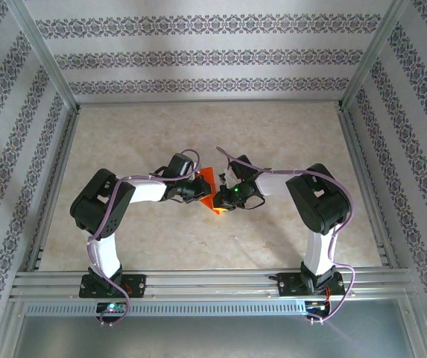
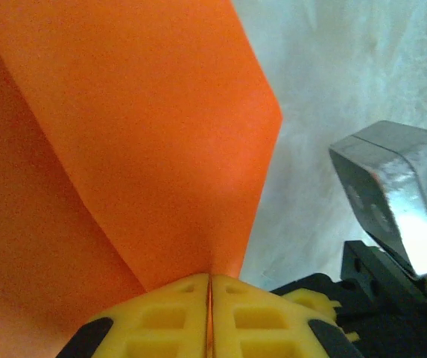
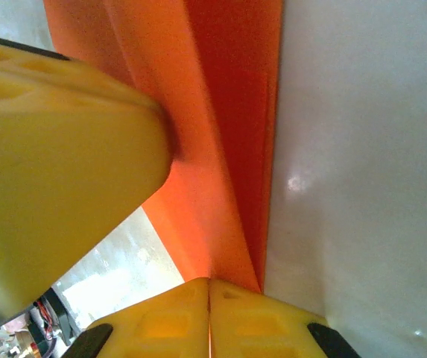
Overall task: Fold a paper plane with a square sheet of paper (pick it up from the middle)
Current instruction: Fourth fold the wing at the center of the table.
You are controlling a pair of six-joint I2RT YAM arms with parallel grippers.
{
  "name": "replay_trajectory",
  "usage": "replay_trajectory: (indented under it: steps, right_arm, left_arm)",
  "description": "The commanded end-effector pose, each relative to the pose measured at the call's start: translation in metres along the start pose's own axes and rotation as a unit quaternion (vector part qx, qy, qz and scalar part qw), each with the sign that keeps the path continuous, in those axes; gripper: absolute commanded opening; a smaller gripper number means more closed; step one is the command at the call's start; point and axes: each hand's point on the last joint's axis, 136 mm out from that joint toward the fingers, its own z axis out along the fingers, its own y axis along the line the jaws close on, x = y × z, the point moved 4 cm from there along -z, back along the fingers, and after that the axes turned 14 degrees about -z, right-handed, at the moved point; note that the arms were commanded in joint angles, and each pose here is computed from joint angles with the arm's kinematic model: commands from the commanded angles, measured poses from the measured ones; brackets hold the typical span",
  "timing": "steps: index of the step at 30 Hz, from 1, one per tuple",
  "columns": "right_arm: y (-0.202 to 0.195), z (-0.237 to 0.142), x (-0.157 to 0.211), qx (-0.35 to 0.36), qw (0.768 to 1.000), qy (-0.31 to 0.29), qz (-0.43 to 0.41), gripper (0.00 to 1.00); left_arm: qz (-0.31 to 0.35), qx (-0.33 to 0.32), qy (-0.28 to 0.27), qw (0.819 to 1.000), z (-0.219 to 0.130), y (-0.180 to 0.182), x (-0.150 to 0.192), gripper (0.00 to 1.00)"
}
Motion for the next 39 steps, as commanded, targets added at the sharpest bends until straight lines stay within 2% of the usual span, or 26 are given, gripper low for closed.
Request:
replay_trajectory:
  steps: [1,6,13,17,22,28,39]
  right_arm:
    - [-0.049,0.016,0.04,0.105,0.991,0.065,0.049,0.1]
    - [-0.045,0.015,0.039,0.096,0.993,0.059,0.046,0.1]
    - [-0.015,0.002,0.026,0.032,0.999,0.017,0.029,0.12]
    - [0.005,-0.012,0.009,-0.015,0.999,-0.029,0.016,0.13]
    - [0.02,-0.028,-0.012,-0.025,0.997,-0.072,0.001,0.14]
    - [0.013,-0.016,-0.014,-0.009,0.998,-0.058,0.008,0.13]
    - [-0.001,0.001,0.007,0.016,0.999,-0.014,0.032,0.1]
  left_arm:
    - [0.0,-0.02,-0.008,1.0,0.004,0.002,-0.004,0.09]
    - [-0.015,-0.045,-0.007,0.999,0.007,0.012,-0.005,0.09]
    - [-0.062,-0.091,0.003,0.994,0.013,0.043,-0.003,0.09]
    - [-0.065,-0.092,0.005,0.994,0.013,0.045,-0.002,0.09]
    - [-0.059,-0.093,0.004,0.994,0.012,0.043,-0.003,0.09]
    - [-0.055,-0.089,0.007,0.995,0.012,0.04,-0.003,0.09]
    - [-0.064,-0.106,0.003,0.992,0.011,0.045,-0.003,0.09]
